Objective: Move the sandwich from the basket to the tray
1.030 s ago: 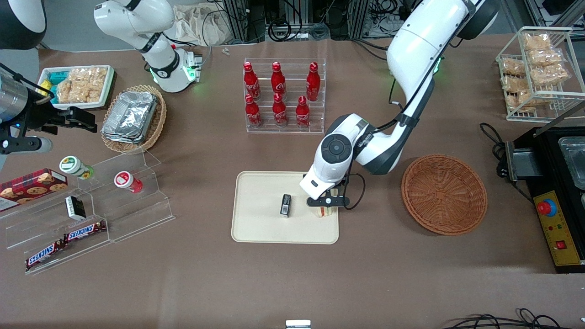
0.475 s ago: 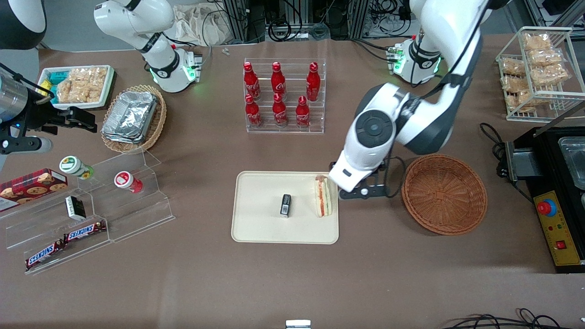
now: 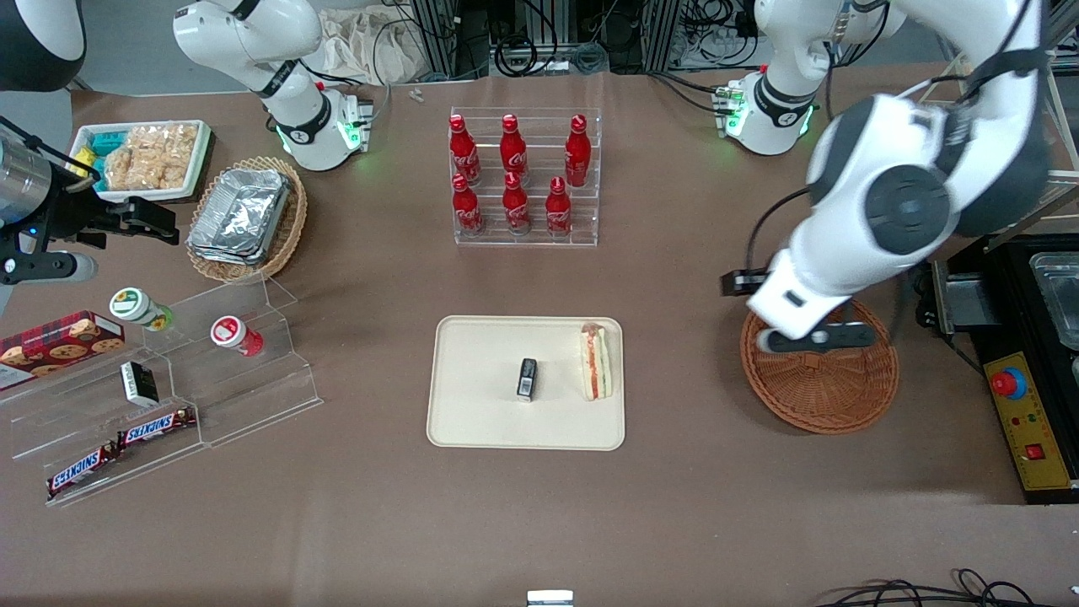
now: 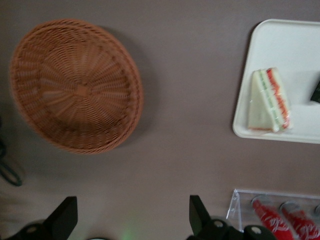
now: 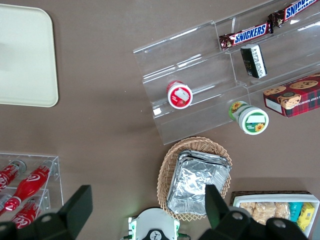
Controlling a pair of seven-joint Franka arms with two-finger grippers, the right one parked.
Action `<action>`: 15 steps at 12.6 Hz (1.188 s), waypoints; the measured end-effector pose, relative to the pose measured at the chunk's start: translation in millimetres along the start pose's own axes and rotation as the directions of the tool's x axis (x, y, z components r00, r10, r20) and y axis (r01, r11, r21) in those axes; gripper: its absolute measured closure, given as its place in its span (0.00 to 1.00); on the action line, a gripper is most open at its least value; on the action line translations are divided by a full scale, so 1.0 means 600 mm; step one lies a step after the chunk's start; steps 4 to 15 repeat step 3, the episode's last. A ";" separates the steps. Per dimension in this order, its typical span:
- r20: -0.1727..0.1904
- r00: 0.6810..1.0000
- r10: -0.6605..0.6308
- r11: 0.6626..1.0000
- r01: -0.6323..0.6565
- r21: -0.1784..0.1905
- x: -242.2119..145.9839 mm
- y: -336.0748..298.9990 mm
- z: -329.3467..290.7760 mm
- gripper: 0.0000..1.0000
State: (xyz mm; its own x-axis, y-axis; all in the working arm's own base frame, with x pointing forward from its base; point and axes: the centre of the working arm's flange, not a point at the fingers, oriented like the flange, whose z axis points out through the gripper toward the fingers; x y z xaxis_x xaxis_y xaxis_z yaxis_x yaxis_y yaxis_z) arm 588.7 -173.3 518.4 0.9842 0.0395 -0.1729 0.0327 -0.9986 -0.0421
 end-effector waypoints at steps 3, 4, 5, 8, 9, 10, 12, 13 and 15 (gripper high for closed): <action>0.010 1.000 -0.010 1.000 0.010 -0.009 0.001 -0.138 -0.041 0.00; 0.010 1.000 -0.010 1.000 0.010 -0.009 0.001 -0.138 -0.041 0.00; 0.010 1.000 -0.010 1.000 0.010 -0.009 0.001 -0.138 -0.041 0.00; 0.010 1.000 -0.010 1.000 0.010 -0.009 0.001 -0.138 -0.041 0.00; 0.010 1.000 -0.010 1.000 0.010 -0.009 0.001 -0.138 -0.041 0.00; 0.010 1.000 -0.010 1.000 0.010 -0.009 0.001 -0.138 -0.041 0.00; 0.010 1.000 -0.010 1.000 0.010 -0.009 0.001 -0.138 -0.041 0.00; 0.010 1.000 -0.010 1.000 0.010 -0.009 0.001 -0.138 -0.041 0.00; 0.010 1.000 -0.010 1.000 0.010 -0.009 0.001 -0.138 -0.041 0.00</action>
